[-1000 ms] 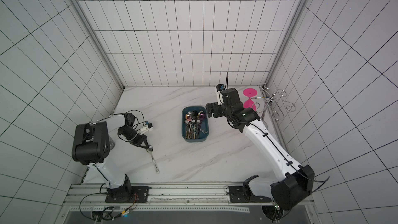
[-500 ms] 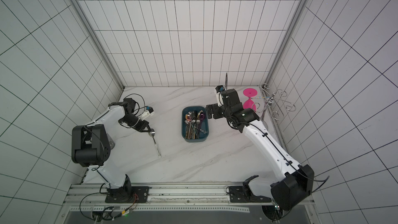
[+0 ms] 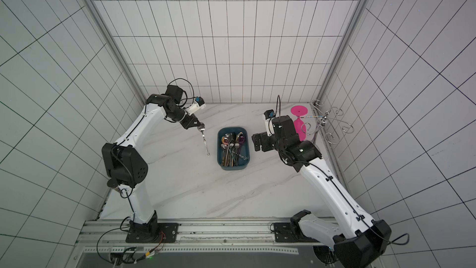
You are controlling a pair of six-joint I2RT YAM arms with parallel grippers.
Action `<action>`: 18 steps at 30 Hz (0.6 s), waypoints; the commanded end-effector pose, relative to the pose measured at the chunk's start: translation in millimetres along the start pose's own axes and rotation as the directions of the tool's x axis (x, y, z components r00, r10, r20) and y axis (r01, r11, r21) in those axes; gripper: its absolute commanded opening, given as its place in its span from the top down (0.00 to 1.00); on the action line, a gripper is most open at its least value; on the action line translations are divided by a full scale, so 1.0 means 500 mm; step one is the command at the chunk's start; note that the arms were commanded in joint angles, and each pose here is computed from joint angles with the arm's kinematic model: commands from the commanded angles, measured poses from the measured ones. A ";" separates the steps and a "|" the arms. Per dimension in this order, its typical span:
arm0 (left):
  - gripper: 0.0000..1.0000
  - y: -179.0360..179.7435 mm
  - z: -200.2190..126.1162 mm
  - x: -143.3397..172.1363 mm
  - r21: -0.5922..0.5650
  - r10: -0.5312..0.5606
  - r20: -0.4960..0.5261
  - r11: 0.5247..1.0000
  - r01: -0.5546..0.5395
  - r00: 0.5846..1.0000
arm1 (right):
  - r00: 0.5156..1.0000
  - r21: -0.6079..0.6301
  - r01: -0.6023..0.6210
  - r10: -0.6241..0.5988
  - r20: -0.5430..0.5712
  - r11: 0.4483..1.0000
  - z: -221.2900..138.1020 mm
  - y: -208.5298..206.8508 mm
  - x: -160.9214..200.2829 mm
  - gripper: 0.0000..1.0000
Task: Put the spoon into the storage box
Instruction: Place the spoon in the storage box.
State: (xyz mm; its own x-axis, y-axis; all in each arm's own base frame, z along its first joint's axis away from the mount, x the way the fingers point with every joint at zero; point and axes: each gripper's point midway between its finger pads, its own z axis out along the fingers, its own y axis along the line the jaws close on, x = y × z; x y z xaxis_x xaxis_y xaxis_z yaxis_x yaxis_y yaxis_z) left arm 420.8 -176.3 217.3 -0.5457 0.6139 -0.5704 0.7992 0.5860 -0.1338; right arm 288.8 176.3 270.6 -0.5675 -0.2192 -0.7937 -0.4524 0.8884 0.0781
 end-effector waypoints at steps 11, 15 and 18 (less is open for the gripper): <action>1.00 -0.118 0.105 -0.134 0.107 0.168 0.066 0.979 -0.174 0.984 | 1.000 0.084 -0.007 0.009 -0.028 0.996 -0.035 -0.040 0.082 0.01; 1.00 -0.143 0.152 -0.142 0.135 0.197 0.046 0.970 -0.202 0.979 | 0.999 0.084 -0.008 0.011 -0.032 0.996 -0.043 -0.042 0.101 0.01; 1.00 -0.156 0.182 -0.139 0.136 0.230 0.021 0.963 -0.231 0.973 | 0.999 0.094 -0.015 0.019 -0.036 0.995 -0.047 -0.047 0.112 0.01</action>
State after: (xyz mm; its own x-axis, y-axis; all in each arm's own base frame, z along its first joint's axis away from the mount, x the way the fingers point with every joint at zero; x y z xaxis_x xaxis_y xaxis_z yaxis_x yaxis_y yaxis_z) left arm 417.0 -301.8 186.4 -0.3814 0.7166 -0.5839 0.9172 0.3720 -0.1427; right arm 255.4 143.3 250.9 -0.5742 -0.2202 -0.7886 -0.4085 0.9117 0.0428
